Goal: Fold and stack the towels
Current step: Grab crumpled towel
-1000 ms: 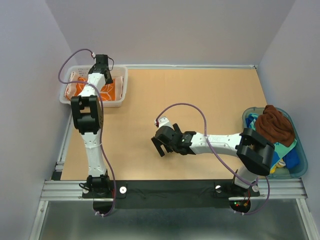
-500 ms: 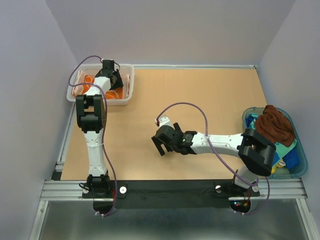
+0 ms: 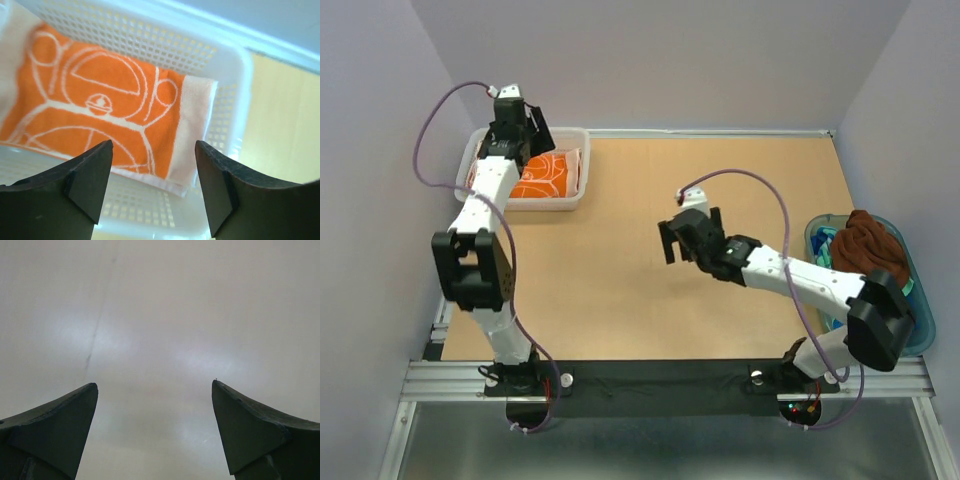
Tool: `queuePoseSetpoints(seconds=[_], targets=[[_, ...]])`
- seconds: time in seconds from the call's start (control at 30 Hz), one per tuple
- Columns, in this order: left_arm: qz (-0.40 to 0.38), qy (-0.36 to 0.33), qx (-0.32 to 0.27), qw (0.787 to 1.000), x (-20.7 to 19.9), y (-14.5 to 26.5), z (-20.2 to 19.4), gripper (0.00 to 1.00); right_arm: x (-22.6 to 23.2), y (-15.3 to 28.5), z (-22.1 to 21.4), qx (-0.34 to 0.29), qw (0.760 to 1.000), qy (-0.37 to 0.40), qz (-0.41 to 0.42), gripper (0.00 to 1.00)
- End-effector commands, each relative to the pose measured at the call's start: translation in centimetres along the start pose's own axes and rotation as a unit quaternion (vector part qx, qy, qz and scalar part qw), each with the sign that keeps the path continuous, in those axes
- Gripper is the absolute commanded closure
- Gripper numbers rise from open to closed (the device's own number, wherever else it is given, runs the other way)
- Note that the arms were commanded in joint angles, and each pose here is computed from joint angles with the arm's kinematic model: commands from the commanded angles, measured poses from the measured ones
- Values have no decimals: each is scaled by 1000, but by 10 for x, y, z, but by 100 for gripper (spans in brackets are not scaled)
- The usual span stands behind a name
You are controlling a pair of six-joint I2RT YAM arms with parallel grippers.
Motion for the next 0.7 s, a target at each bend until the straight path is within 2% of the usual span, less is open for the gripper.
queuePoseSetpoints(seconds=[0.0, 0.03, 0.07, 0.1, 0.13, 0.17, 0.2, 0.27, 0.33, 0.37, 0.47, 0.53, 0.57, 0.63, 0.67], targets=[[-12, -8, -87, 996, 6, 93, 34, 22, -82, 12, 57, -59, 990, -63, -107, 0], [-15, -10, -93, 996, 7, 105, 31, 21, -97, 14, 62, -62, 987, -74, -126, 0], [-16, -17, -70, 997, 13, 107, 6, 21, -113, 17, 67, -66, 983, -77, -153, 0], [-23, -25, -70, 997, 15, 116, -1, 21, -128, 20, 72, -69, 979, -85, -174, 0], [-38, -26, -91, 995, 15, 140, 0, 21, -156, 25, 78, -70, 969, -106, -210, 0], [-37, -29, -68, 997, 21, 140, -26, 21, -172, 28, 80, -69, 964, -115, -231, 0], [-43, -31, -66, 996, 23, 147, -36, 21, -185, 32, 81, -68, 959, -126, -246, 0], [-71, -32, -81, 994, 22, 169, -62, 20, -229, 43, 82, -65, 939, -170, -292, 0], [-122, -28, -119, 985, 15, 196, -67, 17, -269, 57, 74, -58, 913, -208, -345, 0], [-131, -32, -110, 985, 14, 196, -85, 16, -281, 63, 74, -63, 904, -226, -356, 1], [-166, -37, -156, 973, 7, 218, -89, 16, -319, 80, 60, -55, 874, -279, -394, 1], [-188, -45, -160, 968, -1, 220, -102, 16, -334, 86, 51, -59, 855, -316, -407, 3], [-195, -48, -159, 967, -1, 221, -110, 16, -349, 90, 42, -59, 836, -342, -424, 3], [-210, -53, -157, 964, -6, 221, -119, 16, -359, 83, 27, -43, 829, -374, -414, 4], [-214, -52, -155, 963, -5, 218, -128, 16, -369, 83, 17, -39, 815, -403, -415, 5]])
Point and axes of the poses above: each gripper's point midway between its finger pads, its own y axis back along the fingers, its own x axis along the line the jaws close on, z = x × y, the point moved 5 cm from there along y, back along the fingers, and after that the axes turned 1 degree about -y, right-handed, at the moved point
